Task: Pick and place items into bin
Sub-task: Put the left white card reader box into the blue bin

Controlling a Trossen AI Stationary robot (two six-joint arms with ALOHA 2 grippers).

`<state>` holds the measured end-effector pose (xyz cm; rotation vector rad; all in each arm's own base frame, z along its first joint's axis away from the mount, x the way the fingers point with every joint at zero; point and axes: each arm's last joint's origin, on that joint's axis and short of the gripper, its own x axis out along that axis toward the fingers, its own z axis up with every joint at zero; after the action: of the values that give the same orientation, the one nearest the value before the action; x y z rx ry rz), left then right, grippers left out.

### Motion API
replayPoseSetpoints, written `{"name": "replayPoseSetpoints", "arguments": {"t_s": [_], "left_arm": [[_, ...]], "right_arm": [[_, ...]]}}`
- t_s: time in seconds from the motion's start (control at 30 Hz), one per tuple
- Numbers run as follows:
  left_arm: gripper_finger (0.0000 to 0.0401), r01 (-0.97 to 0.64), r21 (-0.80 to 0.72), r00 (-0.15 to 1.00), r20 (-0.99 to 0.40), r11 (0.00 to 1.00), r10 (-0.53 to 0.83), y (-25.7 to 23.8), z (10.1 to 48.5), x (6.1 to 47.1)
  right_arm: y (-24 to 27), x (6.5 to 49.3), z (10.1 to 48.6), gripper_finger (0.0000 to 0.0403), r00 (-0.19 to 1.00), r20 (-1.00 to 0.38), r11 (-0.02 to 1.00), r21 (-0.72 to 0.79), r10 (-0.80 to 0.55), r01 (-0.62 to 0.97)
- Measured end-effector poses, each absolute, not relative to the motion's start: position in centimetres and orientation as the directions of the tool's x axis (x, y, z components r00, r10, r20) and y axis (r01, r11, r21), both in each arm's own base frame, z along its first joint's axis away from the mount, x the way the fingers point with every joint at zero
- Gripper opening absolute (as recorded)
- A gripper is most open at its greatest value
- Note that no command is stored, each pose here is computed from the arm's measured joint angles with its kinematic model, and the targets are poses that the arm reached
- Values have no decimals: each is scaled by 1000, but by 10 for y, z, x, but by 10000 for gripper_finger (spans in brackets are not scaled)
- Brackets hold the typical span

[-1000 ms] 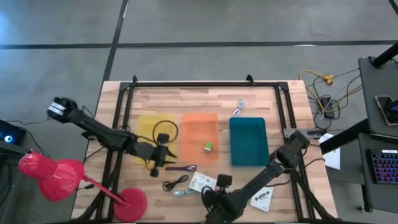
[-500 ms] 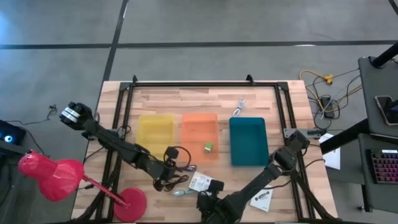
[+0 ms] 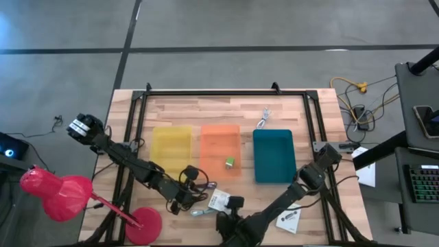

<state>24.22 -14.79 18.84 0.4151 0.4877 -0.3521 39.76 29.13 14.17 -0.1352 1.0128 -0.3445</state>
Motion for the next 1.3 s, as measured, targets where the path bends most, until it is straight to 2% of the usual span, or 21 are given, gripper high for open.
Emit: {"name": "replayPoseSetpoints", "arguments": {"t_s": [0.2,0.5,0.63,0.77,1.03,1.3], "left_arm": [[82,421,295,828,-510,858,-231,-149,189,242],[82,416,291,836,-495,861,-237,-149,190,243],[82,413,286,840,-486,865,-240,-150,191,243],[82,407,266,839,-486,874,-243,-150,191,243],[82,412,263,837,-488,872,-248,-150,191,243],[82,432,256,829,-489,865,-270,-153,191,241]], "right_arm": [[281,396,136,325,445,-799,915,-341,-404,217],[279,394,128,325,432,-801,901,-429,-414,69],[278,394,128,318,429,-801,900,-431,-417,69],[275,395,128,286,424,-802,899,-432,-421,75],[271,396,125,193,413,-804,901,-415,-429,127],[267,397,125,117,429,-764,872,-467,-482,147]]}}
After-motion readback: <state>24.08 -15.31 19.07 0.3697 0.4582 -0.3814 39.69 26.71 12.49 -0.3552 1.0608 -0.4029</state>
